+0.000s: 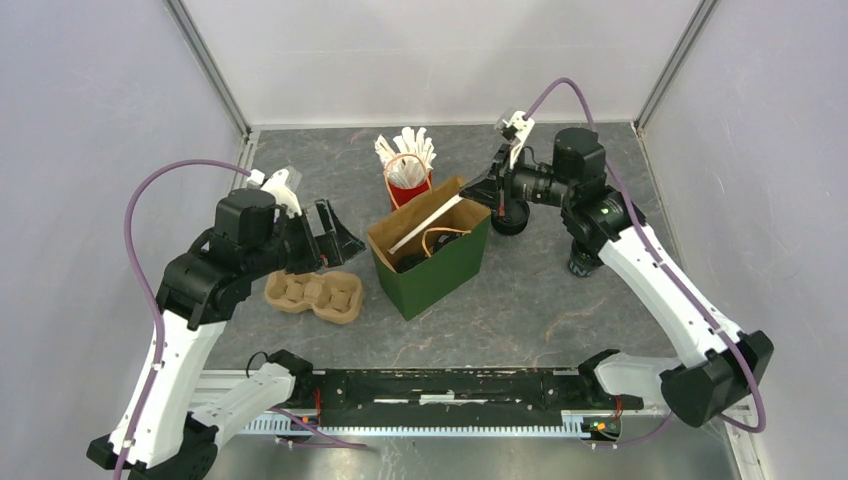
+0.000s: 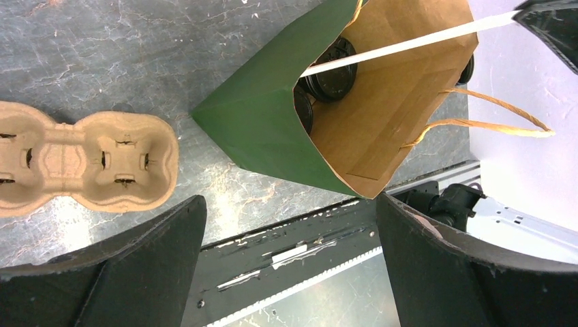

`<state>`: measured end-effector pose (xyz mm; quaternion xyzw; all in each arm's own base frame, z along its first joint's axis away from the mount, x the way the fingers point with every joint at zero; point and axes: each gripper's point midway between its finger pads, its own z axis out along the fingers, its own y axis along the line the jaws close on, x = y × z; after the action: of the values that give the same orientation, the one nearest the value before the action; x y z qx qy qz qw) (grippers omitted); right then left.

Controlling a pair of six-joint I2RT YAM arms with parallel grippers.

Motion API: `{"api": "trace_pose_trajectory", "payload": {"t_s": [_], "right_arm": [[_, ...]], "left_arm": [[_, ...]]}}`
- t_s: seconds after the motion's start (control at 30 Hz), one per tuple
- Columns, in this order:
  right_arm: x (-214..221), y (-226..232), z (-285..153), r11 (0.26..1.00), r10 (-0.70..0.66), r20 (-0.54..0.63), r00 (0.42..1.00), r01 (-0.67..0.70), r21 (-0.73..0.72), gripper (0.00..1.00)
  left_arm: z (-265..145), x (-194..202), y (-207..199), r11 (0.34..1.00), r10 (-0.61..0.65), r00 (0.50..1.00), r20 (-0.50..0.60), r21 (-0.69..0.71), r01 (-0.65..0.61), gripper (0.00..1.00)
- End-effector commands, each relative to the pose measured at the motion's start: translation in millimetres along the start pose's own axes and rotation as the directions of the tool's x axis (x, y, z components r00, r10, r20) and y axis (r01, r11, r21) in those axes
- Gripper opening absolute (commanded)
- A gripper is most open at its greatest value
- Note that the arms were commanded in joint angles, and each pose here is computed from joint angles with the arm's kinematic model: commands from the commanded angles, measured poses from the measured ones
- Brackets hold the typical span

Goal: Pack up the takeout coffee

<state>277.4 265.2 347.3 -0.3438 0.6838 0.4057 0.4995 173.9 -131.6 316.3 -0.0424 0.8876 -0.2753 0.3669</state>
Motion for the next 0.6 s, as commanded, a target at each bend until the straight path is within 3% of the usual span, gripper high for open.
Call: {"api": "trace_pose_trajectory", "payload": {"t_s": [0.0,0.1,0.27,0.43,0.57], "right_arm": [[8.4,-4.3,12.4,0.999,0.001,-0.021,1.0,-0.002,-0.038,0.07],[11.5,-18.0,15.8,1.0,-0.016,-0.055,0.998,0.017,0.015,0.18],[-19.5,-33.7,15.5,0.992,-0.08,-0.046,0.996,0.084,0.094,0.38],[-59.7,-53.0,15.1,0.969,-0.12,0.086,0.989,0.098,0.225,0.39],[-70.7,-77.4,25.2,0.947,-0.13,0.115,0.985,0.089,0.309,0.38]], "left_arm": [[1.1,-3.0,4.6,0.998,0.07,0.997,0.013,-0.01,-0.07,1.0],[1.0,-4.0,4.4,0.997,0.071,0.997,0.016,-0.01,-0.071,1.0],[2.1,-3.4,5.2,0.997,0.077,0.997,0.008,-0.015,-0.076,1.0],[3.4,-1.4,8.8,0.996,0.08,0.997,0.005,-0.026,-0.08,1.0],[4.6,-1.6,10.4,0.996,0.087,0.996,0.005,-0.033,-0.087,1.0]]}}
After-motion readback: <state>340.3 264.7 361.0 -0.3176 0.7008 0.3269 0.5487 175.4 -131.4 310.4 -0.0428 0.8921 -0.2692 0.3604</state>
